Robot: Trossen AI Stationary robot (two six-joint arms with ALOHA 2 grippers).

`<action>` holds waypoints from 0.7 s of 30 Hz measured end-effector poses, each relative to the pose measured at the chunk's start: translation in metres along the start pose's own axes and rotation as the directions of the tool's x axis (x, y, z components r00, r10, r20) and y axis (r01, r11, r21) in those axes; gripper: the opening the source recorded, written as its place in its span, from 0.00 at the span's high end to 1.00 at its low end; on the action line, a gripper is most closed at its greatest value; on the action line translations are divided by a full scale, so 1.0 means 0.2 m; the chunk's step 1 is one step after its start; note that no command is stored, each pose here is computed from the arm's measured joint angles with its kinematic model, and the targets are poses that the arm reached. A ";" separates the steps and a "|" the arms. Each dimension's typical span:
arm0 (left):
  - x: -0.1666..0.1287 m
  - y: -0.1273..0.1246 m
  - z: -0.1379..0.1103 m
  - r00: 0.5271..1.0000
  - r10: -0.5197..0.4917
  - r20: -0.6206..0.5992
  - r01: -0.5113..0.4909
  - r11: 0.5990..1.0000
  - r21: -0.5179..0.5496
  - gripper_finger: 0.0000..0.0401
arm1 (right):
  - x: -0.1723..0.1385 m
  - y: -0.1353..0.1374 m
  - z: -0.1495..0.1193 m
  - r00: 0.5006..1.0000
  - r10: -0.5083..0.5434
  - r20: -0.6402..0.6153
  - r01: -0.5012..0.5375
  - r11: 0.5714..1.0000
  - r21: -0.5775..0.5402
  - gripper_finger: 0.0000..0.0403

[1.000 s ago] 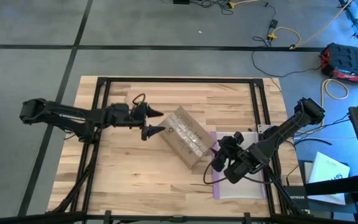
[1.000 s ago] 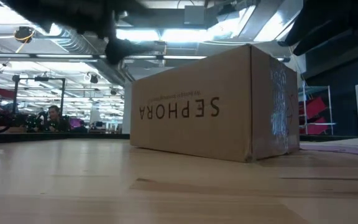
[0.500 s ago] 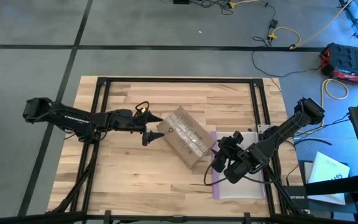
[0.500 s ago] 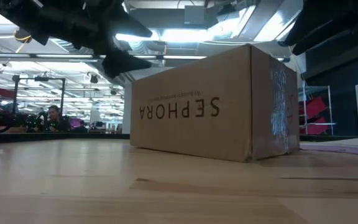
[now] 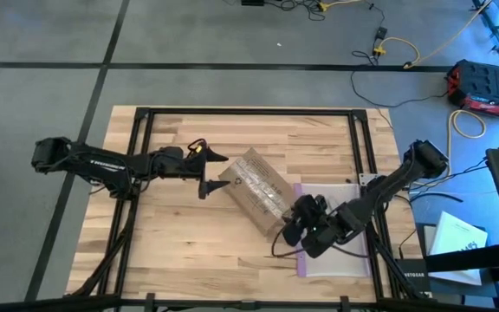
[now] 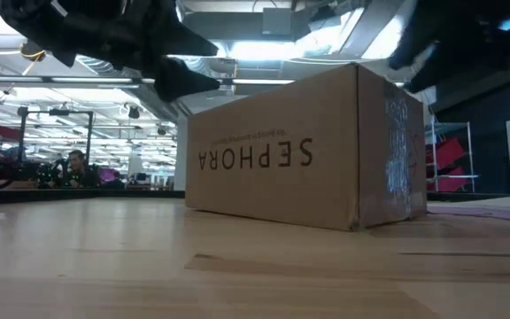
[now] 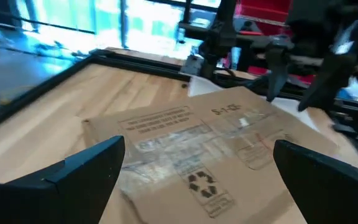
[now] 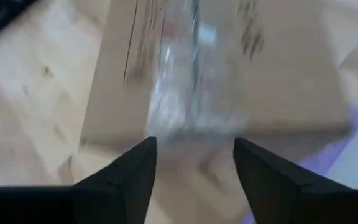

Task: Unpack boxes
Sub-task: Open the cardboard box using the cutter

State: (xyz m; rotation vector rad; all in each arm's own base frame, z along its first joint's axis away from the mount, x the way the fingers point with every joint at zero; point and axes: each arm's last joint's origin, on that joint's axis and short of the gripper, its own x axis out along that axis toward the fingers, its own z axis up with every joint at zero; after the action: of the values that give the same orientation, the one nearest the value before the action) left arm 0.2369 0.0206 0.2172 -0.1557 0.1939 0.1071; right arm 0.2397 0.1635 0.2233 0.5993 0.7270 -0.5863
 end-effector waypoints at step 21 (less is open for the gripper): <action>0.00 -0.01 -0.04 0.994 -0.069 -0.090 0.067 0.997 -0.029 0.97 | 0.02 -0.09 -0.19 0.972 -0.228 0.065 0.235 0.961 -0.144 1.00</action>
State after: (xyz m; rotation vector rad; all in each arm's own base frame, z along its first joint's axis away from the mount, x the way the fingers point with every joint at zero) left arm 0.2353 0.0175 0.2098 -0.1934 0.2779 0.0347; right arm 0.2136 0.1765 0.1922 0.3601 0.7943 -0.7519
